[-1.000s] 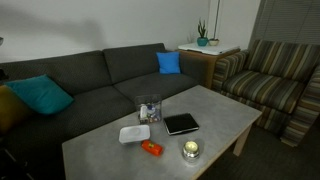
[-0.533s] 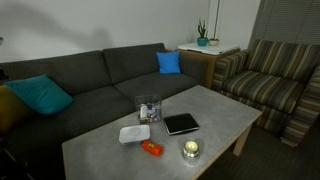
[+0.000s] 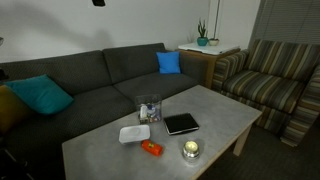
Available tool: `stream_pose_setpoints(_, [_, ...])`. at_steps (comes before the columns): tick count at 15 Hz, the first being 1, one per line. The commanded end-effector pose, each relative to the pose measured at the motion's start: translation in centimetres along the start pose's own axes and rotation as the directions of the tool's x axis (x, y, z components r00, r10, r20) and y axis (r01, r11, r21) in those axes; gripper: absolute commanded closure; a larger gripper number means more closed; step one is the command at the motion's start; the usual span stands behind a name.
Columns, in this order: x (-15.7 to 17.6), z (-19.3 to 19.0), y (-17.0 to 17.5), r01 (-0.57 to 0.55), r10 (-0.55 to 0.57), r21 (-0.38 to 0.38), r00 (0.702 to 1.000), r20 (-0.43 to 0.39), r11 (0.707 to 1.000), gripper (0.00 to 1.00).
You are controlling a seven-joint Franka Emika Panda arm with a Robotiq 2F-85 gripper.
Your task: Take the orange packet and place it in the clear container
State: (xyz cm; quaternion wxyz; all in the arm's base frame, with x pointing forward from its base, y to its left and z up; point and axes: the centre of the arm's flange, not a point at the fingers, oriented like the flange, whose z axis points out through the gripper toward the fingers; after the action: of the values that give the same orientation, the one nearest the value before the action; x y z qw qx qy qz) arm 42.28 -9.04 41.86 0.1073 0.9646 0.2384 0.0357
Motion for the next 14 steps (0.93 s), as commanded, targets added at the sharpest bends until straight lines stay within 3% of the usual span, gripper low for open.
stream_pose_setpoints(1, [0.7,0.4,-0.1,-0.051,0.05,0.046,0.999,0.013,0.998,0.0])
stream_pose_setpoints(4, [2.6,3.6,-1.4,-0.17,0.164,0.161,0.985,0.052,0.972,0.0])
stream_pose_setpoints(7, [4.3,7.2,-3.1,-0.284,0.273,0.242,0.959,0.076,0.928,0.0])
stream_pose_setpoints(9, [5.3,9.0,-4.4,-0.257,0.251,0.293,0.966,0.058,0.921,0.0])
stream_pose_setpoints(10, [3.5,7.2,-4.2,-0.266,0.256,0.258,0.964,0.07,0.929,0.0])
stream_pose_setpoints(14, [4.6,8.7,-5.1,-0.267,0.255,0.278,0.964,0.078,0.923,0.0])
